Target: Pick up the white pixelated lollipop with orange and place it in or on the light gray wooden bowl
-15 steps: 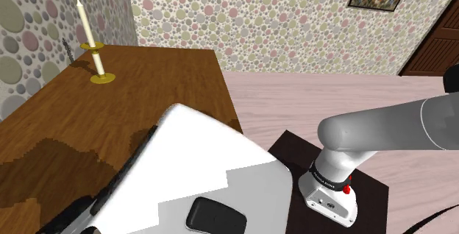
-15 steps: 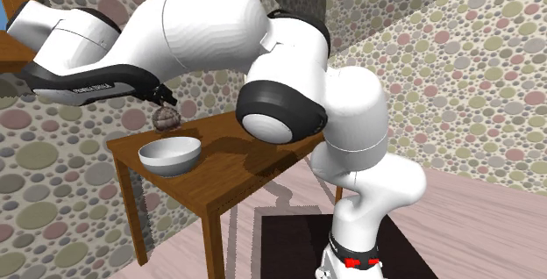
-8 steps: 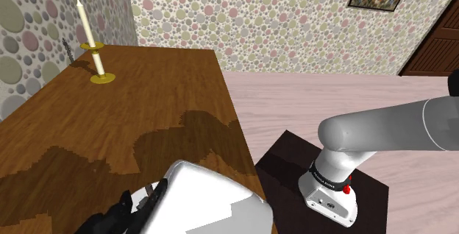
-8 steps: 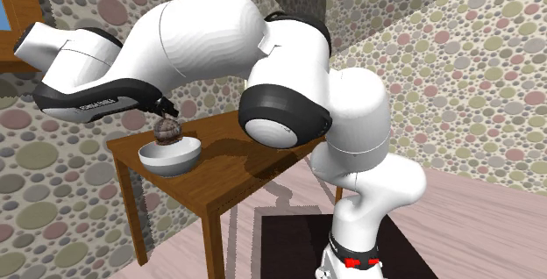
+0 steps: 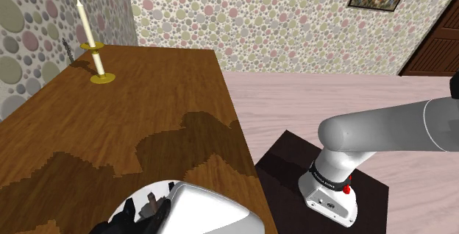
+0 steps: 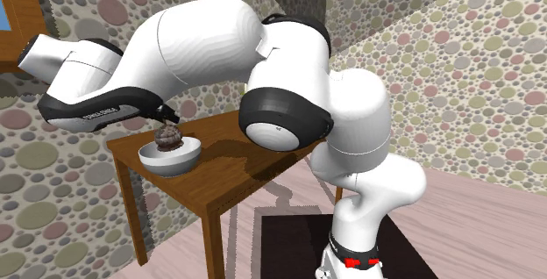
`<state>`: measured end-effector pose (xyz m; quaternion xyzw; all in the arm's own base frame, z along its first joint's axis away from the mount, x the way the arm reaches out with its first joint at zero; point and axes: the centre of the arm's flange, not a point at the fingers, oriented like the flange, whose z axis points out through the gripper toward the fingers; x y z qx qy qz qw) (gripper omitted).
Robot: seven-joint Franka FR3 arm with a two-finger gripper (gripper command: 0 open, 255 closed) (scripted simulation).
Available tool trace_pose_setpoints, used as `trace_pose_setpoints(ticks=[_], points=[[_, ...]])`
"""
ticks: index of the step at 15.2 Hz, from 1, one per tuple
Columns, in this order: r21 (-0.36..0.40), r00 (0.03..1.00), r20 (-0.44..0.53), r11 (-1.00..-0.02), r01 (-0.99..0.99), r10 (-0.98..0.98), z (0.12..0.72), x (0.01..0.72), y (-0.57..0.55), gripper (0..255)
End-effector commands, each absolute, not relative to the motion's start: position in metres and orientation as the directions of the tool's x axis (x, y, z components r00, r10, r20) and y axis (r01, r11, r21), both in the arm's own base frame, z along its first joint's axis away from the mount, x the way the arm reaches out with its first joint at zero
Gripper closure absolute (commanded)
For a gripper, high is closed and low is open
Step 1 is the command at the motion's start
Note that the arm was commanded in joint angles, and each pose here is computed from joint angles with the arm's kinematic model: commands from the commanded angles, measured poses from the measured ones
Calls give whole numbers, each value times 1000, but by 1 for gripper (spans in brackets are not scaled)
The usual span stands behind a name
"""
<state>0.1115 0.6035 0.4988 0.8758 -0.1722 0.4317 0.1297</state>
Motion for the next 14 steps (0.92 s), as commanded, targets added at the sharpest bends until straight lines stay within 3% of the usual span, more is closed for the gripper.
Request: trace_pose_setpoints(ticks=[1, 2, 3, 14], points=[[78, 568, 801, -907, -414, -190, 499, 112, 604, 255], [78, 568, 801, -907, -414, -190, 499, 112, 604, 255], [78, 568, 801, -907, -414, -190, 499, 112, 604, 0], [78, 568, 801, -907, -414, -190, 529, 76, 622, 0]])
